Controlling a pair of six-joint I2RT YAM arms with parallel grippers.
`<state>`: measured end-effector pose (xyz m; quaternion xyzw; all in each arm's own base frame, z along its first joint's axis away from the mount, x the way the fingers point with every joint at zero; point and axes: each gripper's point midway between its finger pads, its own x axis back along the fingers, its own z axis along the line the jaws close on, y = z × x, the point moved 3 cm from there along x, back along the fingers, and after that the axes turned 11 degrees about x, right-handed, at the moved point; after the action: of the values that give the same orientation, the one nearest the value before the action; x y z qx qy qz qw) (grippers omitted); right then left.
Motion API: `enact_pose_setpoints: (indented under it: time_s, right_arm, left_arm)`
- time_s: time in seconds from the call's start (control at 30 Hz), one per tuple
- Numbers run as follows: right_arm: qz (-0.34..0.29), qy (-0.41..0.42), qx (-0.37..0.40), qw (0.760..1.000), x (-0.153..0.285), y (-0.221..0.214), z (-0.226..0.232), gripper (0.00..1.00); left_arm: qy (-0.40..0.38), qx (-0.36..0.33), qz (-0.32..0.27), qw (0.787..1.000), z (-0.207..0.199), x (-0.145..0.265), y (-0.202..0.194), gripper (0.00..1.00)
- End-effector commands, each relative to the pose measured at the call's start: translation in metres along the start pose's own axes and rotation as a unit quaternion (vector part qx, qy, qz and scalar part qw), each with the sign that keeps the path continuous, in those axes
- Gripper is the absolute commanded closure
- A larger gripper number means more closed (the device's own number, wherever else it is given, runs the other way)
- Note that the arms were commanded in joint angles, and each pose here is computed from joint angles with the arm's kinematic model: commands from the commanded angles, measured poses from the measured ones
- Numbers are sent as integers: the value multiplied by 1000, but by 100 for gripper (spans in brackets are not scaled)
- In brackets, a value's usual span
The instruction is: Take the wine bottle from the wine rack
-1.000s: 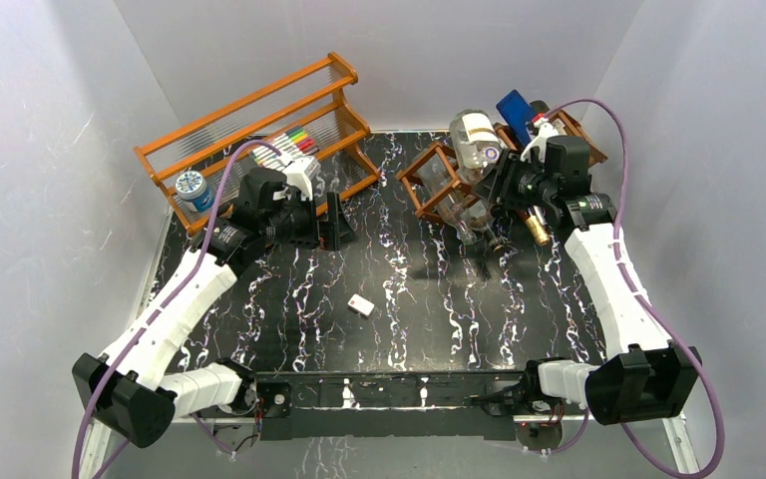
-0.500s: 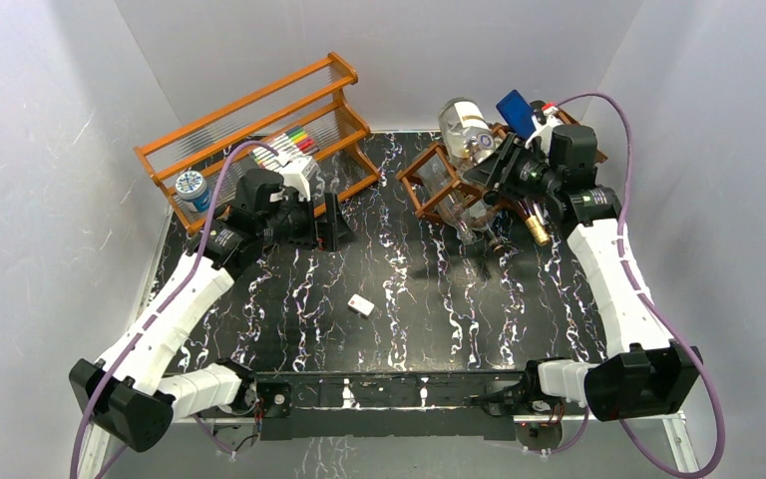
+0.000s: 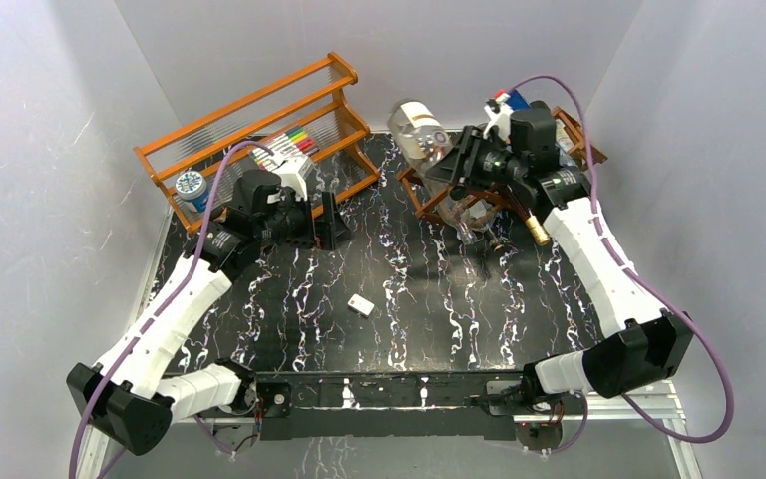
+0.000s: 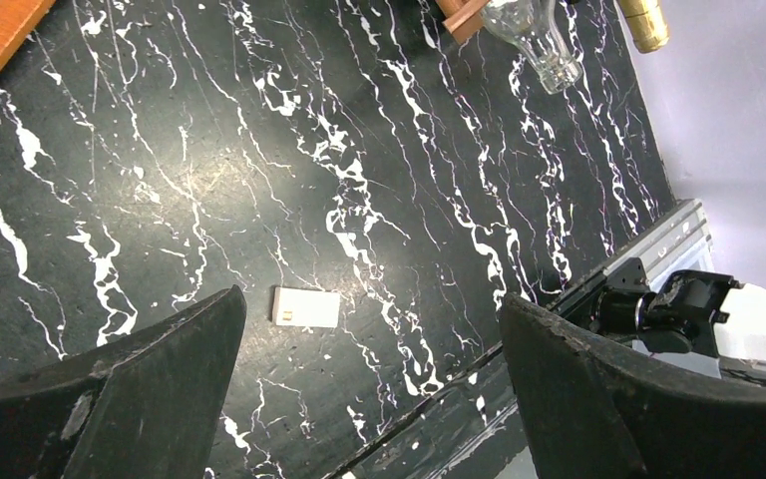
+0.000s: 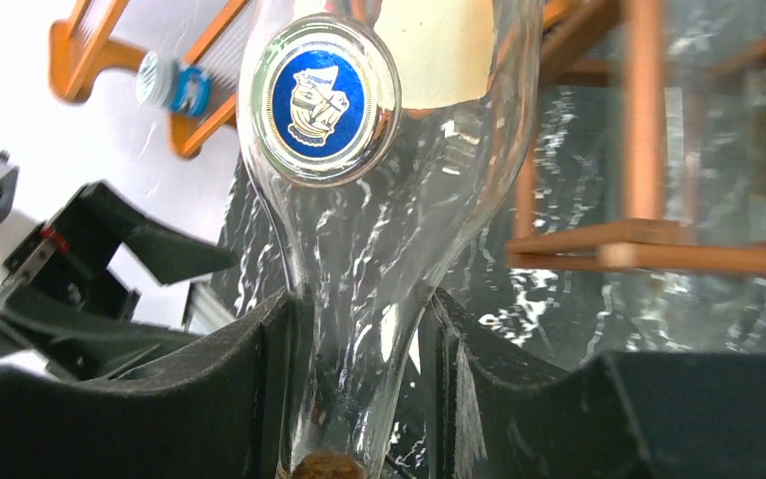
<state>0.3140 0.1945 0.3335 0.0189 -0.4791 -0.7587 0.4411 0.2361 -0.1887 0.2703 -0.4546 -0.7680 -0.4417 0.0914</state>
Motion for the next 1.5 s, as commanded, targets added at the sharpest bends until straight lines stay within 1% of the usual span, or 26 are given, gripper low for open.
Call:
enact_pose_setpoints:
  time_s: [0.0,0.1,0.27,0.37,0.43,0.53,0.63,0.7,0.77,0.87,0.97,1.03,1.07,1.17,1.23,1.27,1.33,1.47]
  right_arm:
    - [-145,153,132,969,26,70,100,100]
    - [-118,177,118,970,9,56,111,100]
    - [-69,199,95,973,-16,29,122,100]
    - [-36,204,78,975,-33,9,123,100]
    - [-14,204,63,977,-43,-3,121,100]
    - [14,206,46,977,-57,-22,119,100]
    - [45,210,43,976,-67,-41,119,100]
    - [67,208,44,975,-72,-52,118,100]
    - [90,206,43,974,-77,-64,114,100]
    - [120,202,48,971,-81,-81,105,100]
    - [146,189,53,970,-83,-96,94,100]
    - [161,191,59,966,-82,-104,90,100]
    - [170,191,61,965,-82,-108,88,100]
    - [190,195,64,960,-81,-117,85,100]
    - [198,199,64,958,-81,-122,83,100]
    - [202,202,64,956,-82,-124,83,98]
    - [212,208,61,953,-83,-129,81,94]
    - [220,209,54,951,-89,-137,77,89]
  left_arm:
    - [3,-5,-33,999,-4,17,6,2]
    - [8,-7,-56,998,-4,26,10,2]
    - [32,3,-116,993,4,45,15,2]
    - [20,-5,-144,989,2,56,17,2]
    - [5,-21,-150,988,-1,57,18,2]
    - [-28,-70,-139,987,-9,54,16,2]
    - [-66,-133,-131,980,-17,50,14,2]
    - [-88,-183,-133,970,-20,47,13,2]
    - [-116,-240,-138,954,-24,43,12,2]
    - [-140,-311,-154,927,-25,34,12,2]
    - [-168,-387,-155,894,-24,19,8,2]
    - [-183,-421,-151,875,-24,7,7,2]
    - [-194,-444,-147,862,-25,1,4,2]
    - [-219,-479,-143,838,-30,-14,-6,2]
    - [-241,-487,-139,828,-32,-25,-14,2]
    - [-249,-488,-136,825,-32,-30,-17,2]
    - [-249,-487,-129,827,-28,-43,-19,2]
    - [-243,-494,-94,830,-20,-63,-23,2]
